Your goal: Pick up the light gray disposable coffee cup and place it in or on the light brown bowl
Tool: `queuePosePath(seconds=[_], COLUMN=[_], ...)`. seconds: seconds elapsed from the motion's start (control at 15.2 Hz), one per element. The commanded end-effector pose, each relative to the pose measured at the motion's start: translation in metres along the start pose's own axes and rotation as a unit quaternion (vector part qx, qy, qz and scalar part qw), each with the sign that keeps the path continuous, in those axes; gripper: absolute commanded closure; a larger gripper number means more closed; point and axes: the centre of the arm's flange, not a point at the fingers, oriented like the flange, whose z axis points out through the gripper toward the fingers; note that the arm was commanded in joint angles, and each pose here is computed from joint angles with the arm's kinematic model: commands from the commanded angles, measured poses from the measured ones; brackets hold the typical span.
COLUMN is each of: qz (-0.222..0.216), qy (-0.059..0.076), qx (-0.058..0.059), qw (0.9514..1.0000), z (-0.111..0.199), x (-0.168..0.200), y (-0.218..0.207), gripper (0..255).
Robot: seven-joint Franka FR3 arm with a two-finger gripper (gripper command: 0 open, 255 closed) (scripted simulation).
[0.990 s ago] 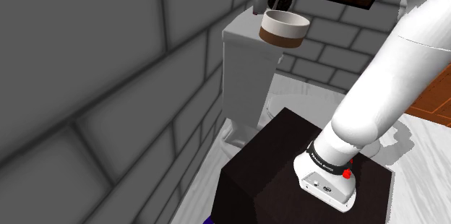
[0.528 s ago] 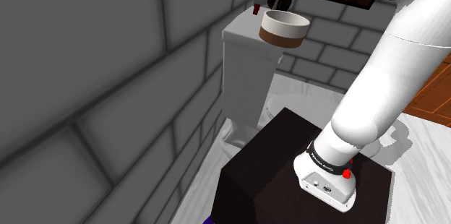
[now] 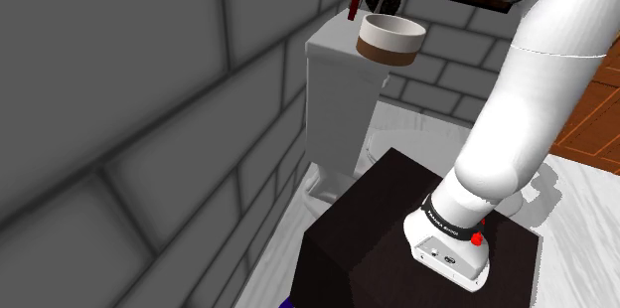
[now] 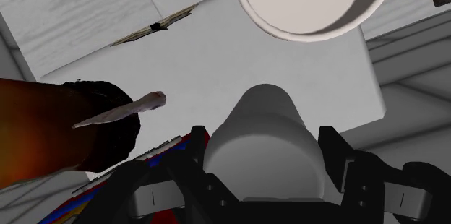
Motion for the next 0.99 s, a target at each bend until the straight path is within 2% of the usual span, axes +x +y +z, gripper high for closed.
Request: queuePosePath(seconds=[0.0, 0.13, 0.92], qz=[0.000, 0.000, 0.000], qy=[0.000, 0.000, 0.000], qx=[0.000, 0.000, 0.000], qw=[1.0000, 1.0000, 1.0000], z=[-0.010, -0.016, -0.040], x=[-0.001, -0.001, -0.154], y=[0.001, 0.002, -0.031], gripper=[255, 255, 255])
